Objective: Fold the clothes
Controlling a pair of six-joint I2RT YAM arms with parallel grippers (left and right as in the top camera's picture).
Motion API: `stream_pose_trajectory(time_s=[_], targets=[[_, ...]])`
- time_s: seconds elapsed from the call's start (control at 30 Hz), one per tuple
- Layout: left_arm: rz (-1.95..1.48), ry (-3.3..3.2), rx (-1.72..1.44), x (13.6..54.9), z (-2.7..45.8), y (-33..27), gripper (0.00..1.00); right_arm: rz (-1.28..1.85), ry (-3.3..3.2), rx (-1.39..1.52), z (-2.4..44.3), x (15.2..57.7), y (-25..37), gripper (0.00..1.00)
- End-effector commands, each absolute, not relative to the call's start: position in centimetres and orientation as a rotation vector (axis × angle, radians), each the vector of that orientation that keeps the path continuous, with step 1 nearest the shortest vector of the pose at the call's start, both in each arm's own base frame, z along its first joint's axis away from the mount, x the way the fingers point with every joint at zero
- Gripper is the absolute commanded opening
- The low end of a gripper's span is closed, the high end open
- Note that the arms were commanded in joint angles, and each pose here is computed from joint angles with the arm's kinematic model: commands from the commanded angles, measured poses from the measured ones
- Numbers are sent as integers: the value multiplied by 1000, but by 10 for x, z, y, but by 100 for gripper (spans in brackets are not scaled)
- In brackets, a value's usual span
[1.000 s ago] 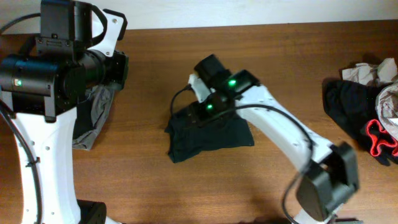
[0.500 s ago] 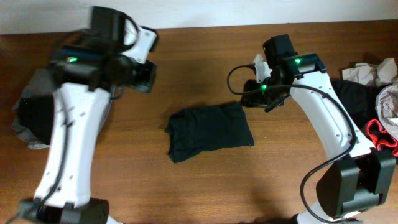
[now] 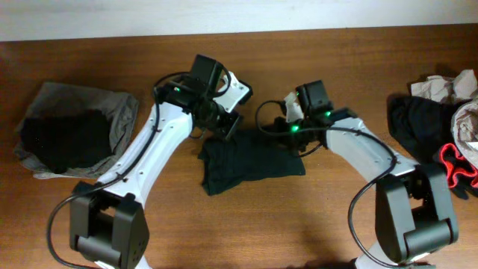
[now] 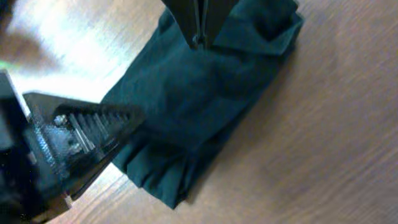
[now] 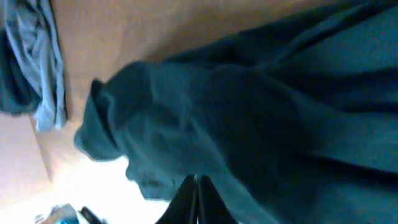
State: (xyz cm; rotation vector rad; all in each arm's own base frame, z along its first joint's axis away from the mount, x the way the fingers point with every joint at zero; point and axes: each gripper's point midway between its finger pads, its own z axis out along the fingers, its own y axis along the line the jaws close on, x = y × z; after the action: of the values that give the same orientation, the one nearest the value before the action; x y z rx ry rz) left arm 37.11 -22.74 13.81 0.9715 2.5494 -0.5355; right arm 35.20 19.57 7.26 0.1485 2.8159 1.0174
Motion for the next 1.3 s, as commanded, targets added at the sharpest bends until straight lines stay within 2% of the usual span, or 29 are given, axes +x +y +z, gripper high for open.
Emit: stream_pose_trajectory(time_s=[0.0,0.37,0.53,0.67,0.7,0.73,0.8,0.83,0.9,0.93,1.07,1.27], targets=[[-533,2591,1034,366,96,-226,2,929,2836,381,54,351,191,4],[-194,2817,1041,363,8,-181,1,823,2794,463,42,359,180,4],[1,2913,918,359,9,-155,1,813,2809,471,38,356,178,4],[13,2880,876,365,26,-152,1,777,2806,480,34,360,169,4],[11,2868,871,366,30,-152,1,800,2782,414,38,365,168,8],[8,2857,868,368,32,-153,1,838,2751,296,44,370,170,15],[5,2843,864,370,35,-154,1,928,2701,139,56,376,167,39],[1,2843,864,370,35,-154,2,961,2687,109,59,377,163,47],[-5,2844,865,370,35,-155,2,1004,2666,96,64,380,148,56],[-5,2843,864,370,35,-155,2,1008,2664,116,64,381,137,59],[-7,2834,861,372,35,-156,2,1010,2681,164,59,376,104,60],[-8,2830,859,373,37,-157,2,1005,2737,128,44,366,111,61]])
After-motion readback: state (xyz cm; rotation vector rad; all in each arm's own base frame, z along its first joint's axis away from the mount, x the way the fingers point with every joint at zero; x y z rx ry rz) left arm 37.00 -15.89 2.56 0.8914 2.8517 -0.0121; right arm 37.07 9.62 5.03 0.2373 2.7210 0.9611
